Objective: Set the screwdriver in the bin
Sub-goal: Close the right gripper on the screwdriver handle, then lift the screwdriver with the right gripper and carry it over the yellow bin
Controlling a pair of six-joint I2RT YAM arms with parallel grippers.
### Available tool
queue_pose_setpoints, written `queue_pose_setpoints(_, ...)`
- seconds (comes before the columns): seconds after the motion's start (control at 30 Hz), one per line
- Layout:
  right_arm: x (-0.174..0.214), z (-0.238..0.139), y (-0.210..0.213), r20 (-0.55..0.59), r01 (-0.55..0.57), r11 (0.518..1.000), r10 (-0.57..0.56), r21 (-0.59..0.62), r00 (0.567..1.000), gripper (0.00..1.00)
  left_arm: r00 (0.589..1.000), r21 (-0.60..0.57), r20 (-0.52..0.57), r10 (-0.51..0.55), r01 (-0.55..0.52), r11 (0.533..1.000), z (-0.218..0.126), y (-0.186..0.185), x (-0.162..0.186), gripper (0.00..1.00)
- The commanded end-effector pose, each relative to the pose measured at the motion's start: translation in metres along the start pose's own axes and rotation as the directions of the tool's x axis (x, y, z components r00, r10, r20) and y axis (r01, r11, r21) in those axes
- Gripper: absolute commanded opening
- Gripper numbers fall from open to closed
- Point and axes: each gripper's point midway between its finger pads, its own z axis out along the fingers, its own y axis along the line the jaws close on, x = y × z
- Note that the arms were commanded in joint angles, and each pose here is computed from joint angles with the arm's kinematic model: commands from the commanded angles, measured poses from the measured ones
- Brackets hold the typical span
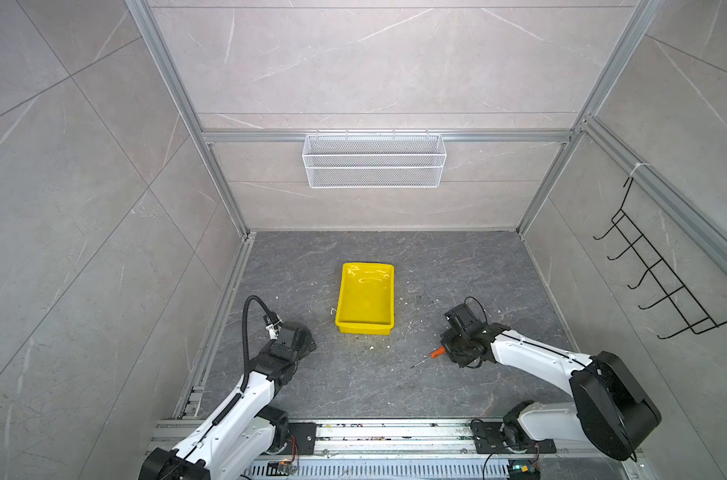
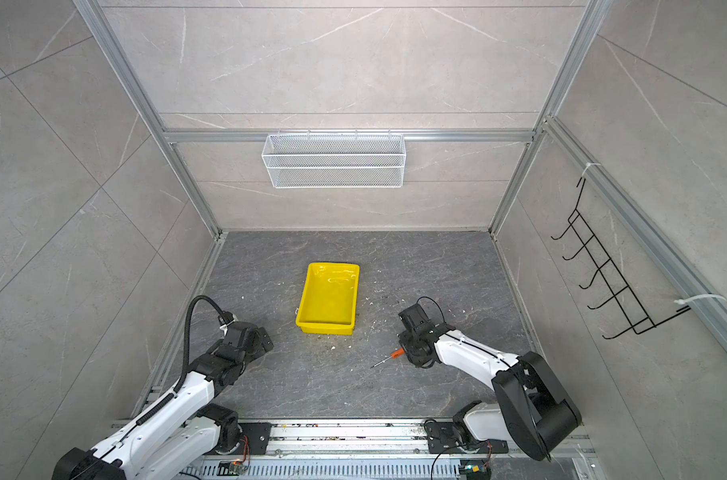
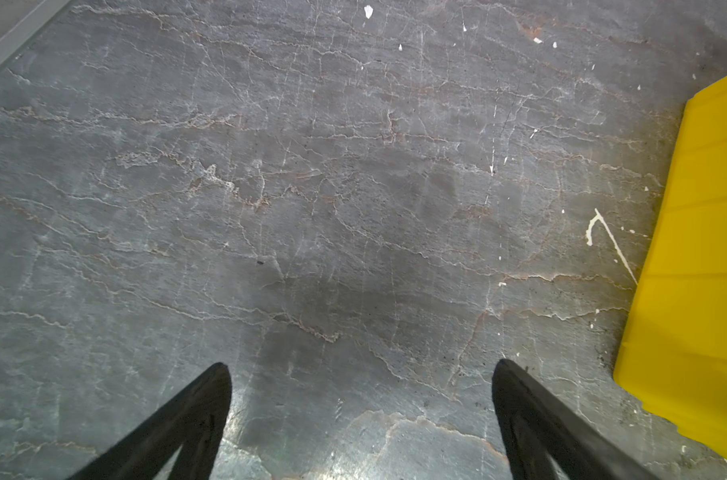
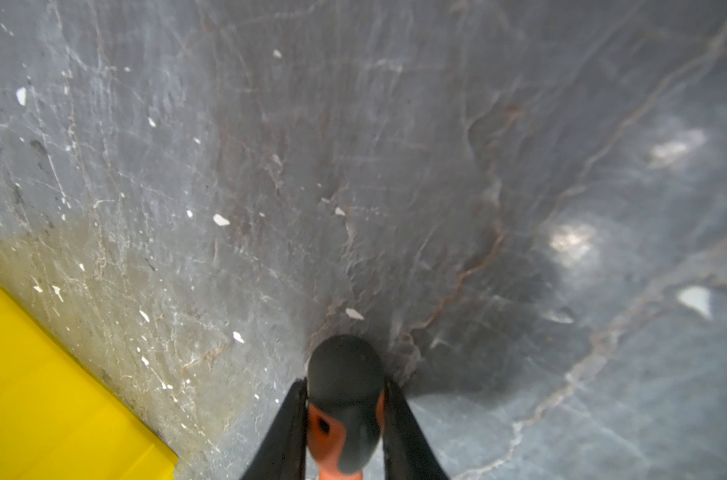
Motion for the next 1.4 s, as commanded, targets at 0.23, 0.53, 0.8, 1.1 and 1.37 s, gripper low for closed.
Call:
queue_pose_setpoints(0.23, -0.013, -0.013, -0.003, 0.078, 0.107, 0.993, -0.111, 0.052, 0.991, 0.23, 0.999, 0.041, 0.042, -0.022, 0.021, 0.999, -0.008, -0.011, -0.016, 1.0)
queue_pose_setpoints(0.53, -0.045, -0.063, 0.05, 0.221, 0.529, 0.84, -0.542, 0.118, 0.811, 0.16, 0.999, 0.053, 0.027, -0.017, 0.016, 0.998, -0.008, -0.013, -0.014, 1.0)
queue_pose_setpoints(0.8, -0.036, -0.09, 0.107, 0.221, 0.653, 0.756, -0.645, 0.045, 0.732, 0.16, 0.999, 0.084, 0.035, -0.016, 0.013, 0.996, -0.009, -0.017, -0.015, 1.0)
queue_pose_setpoints(1.1, -0.007, -0.098, 0.166, 0.202, 0.696, 0.708, -0.669, -0.12, 0.715, 0.16, 0.999, 0.111, 0.037, -0.022, 0.017, 0.994, -0.012, -0.018, -0.013, 1.0)
queue_pose_setpoints(1.37, 0.047, -0.087, 0.226, 0.171, 0.758, 0.626, -0.739, -0.184, 0.652, 0.17, 0.999, 0.127, 0.03, -0.013, 0.01, 0.992, -0.011, -0.021, -0.01, 1.0)
